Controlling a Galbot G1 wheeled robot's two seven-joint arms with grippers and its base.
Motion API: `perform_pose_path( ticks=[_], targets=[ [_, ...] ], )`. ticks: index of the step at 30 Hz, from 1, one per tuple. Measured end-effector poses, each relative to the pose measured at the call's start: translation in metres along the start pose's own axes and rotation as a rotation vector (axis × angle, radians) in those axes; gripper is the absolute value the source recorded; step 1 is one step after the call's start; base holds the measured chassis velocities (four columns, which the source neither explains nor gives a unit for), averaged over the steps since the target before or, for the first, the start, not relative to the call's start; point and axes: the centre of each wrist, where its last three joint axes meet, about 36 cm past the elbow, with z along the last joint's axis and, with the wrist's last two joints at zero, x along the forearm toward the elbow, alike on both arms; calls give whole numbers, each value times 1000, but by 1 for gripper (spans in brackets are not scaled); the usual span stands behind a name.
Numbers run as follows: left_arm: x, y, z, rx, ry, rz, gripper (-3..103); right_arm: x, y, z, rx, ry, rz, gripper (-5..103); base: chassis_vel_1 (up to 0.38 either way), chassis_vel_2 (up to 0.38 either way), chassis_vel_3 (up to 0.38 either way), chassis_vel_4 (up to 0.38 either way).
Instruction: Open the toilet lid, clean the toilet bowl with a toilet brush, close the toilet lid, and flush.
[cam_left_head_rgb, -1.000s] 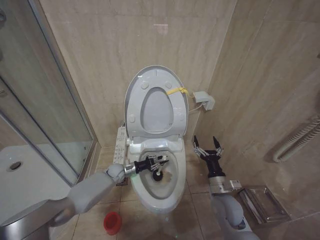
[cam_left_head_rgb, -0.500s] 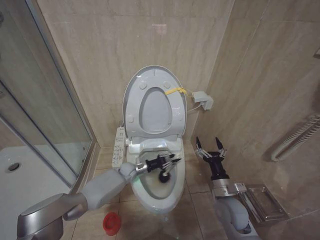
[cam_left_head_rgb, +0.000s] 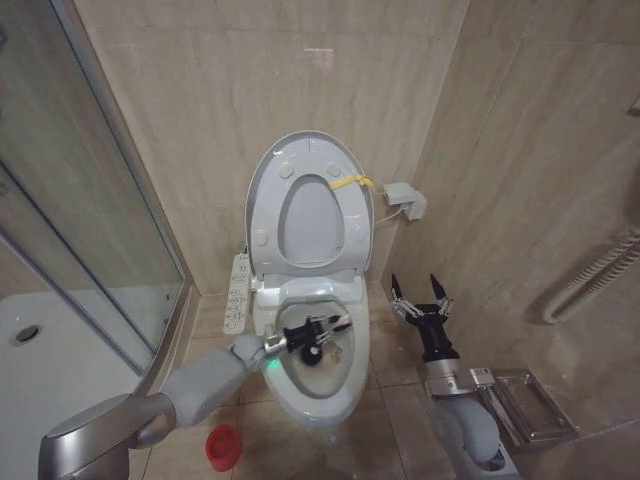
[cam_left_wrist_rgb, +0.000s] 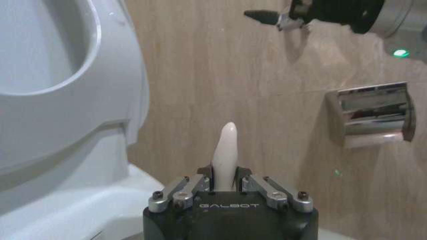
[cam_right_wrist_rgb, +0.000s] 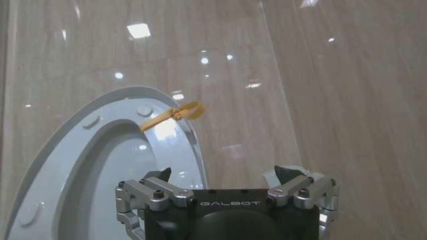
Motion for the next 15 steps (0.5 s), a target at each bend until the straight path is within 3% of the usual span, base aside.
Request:
perform_pose_path(
  ticks=[3,5,11,13,15],
  targets=[
    [-38,-9,-28,36,-103,3,21,-1,-4,-1,7,-2,-4,100,0,0,0,0],
    [-46,-14,-35,44,-128,10,21,-1,-5,-2,8,-3,-3,100,0,0,0,0],
    [-11,-15,7,32,-23,-9,21,-1,-6,-4,7,-6,-7,100,0,0,0,0],
    [-12,-16,7,33,-26,-11,21,0,-6,-4,7,-7,-8,100,0,0,0,0],
    [-42,-21,-11,44,-99,-11,21,0,-7,-3,8,-5,-10,100,0,0,0,0]
  ],
)
